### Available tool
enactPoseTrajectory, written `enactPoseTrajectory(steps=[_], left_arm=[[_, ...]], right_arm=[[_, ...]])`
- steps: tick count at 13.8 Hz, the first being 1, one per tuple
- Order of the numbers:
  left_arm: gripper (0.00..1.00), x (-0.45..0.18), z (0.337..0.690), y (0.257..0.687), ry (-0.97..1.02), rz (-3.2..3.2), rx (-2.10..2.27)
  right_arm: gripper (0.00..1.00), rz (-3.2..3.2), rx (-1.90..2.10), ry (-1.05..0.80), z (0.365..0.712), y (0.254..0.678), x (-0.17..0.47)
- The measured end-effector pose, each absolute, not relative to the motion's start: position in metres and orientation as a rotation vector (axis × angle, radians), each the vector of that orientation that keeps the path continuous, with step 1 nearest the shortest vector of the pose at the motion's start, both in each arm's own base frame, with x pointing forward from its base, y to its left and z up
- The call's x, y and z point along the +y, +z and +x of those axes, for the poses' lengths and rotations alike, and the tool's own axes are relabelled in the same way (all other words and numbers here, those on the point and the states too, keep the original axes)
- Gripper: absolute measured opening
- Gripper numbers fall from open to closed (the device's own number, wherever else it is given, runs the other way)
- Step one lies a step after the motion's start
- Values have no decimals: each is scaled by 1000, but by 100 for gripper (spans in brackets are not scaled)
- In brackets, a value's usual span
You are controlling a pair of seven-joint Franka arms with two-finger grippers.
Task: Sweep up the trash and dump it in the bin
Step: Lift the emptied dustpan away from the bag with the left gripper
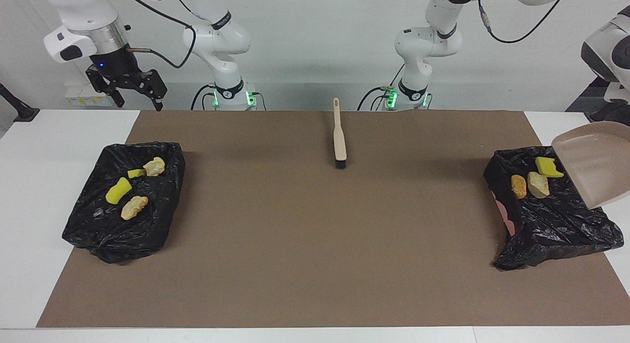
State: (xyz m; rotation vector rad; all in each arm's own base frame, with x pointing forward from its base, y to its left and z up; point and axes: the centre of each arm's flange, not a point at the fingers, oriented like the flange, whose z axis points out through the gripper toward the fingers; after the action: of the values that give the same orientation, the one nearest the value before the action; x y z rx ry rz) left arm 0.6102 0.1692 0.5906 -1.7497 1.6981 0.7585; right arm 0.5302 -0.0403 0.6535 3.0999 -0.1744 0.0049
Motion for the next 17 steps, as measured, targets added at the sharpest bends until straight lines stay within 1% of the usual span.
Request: enactPoseTrajectory(steps=[2, 4, 6, 9, 12, 17], left_arm=[[32, 135, 606, 574, 697, -1955, 1646], [32, 94, 597, 556, 580, -2185, 1545], [32, 44, 583, 540, 459, -2394, 1396], [32, -40, 570, 512, 333, -2643, 1138], [32, -116, 568, 482, 193, -2796, 890], [32, -231, 575, 415, 10, -3054, 514]], right_arm=[[100, 3100, -170, 4, 530, 653, -39], [100, 3100, -170, 4, 530, 653, -39], [100, 3100, -170, 3, 530, 653, -39], [100, 3100, -169, 3, 530, 653, -39], [100, 3100, -169, 3, 530, 653, -39], [100, 3100, -169, 3, 530, 653, -39]])
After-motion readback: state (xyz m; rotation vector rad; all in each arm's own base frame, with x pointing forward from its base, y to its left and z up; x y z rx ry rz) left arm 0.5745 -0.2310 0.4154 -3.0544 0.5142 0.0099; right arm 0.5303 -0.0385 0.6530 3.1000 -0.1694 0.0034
